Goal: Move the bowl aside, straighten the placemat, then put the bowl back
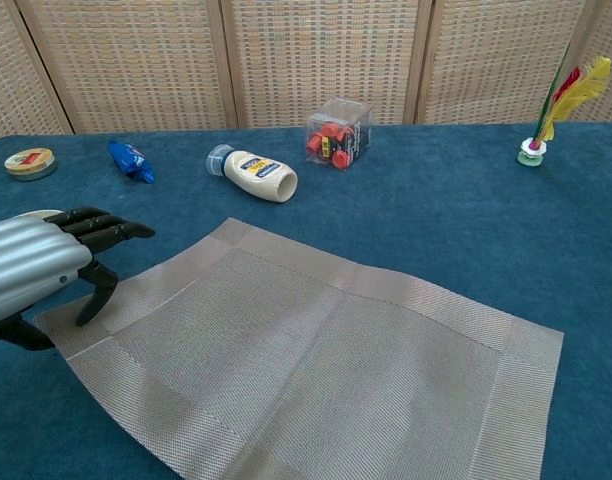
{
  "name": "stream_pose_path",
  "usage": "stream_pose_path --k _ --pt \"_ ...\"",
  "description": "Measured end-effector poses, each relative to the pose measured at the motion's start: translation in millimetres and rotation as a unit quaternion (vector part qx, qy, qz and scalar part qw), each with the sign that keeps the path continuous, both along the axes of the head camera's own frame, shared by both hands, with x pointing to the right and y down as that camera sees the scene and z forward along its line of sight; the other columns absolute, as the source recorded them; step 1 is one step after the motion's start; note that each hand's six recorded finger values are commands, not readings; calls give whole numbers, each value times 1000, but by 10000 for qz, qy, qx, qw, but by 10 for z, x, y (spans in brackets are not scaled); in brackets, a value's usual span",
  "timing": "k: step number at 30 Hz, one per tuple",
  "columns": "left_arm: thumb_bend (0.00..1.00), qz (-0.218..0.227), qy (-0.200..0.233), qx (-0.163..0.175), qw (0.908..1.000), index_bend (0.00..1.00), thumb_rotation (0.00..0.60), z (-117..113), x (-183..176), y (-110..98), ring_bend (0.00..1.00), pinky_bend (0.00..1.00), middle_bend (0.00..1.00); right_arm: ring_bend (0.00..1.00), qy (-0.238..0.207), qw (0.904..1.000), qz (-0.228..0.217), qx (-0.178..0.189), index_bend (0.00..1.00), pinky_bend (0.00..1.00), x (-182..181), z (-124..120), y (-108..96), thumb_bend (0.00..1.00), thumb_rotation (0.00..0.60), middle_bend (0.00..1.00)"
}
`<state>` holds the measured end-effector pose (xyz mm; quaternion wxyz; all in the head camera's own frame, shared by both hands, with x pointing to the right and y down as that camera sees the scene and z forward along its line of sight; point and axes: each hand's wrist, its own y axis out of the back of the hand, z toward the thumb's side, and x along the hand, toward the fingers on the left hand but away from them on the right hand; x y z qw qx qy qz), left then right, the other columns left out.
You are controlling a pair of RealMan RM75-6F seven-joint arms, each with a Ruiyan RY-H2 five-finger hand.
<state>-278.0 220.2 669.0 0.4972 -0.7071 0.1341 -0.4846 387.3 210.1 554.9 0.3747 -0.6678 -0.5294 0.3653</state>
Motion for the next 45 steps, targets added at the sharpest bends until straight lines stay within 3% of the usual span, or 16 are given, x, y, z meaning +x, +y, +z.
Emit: stream_pose_path --k 14,25,31,37,40,45 --pt "672 106 77 -638 9979 718 600 -192 50 186 0 0 0 0 -2 10000 7 19 61 0 2 -18 1 279 600 0" --pt "670 14 207 -1058 9942 699 600 -275 5 216 0 0 0 0 29 10000 -7 -3 61 0 -3 -6 2 279 600 0" --pt "639 34 149 -1225 9923 541 600 -276 -46 211 0 0 0 0 36 10000 -12 -9 61 0 -7 -4 3 279 600 0" --pt "616 90 129 -1298 9914 193 600 -303 -72 188 0 0 0 0 42 10000 -11 -11 61 0 -6 -4 2 279 600 0" --pt "552 124 105 -1324 9911 87 600 -337 -108 176 0 0 0 0 45 10000 -9 -16 61 0 -4 -1 1 279 600 0" --pt "372 139 70 -1207 9926 23 600 -434 -211 101 0 0 0 0 41 10000 -14 -11 61 0 -8 -6 3 279 600 0"
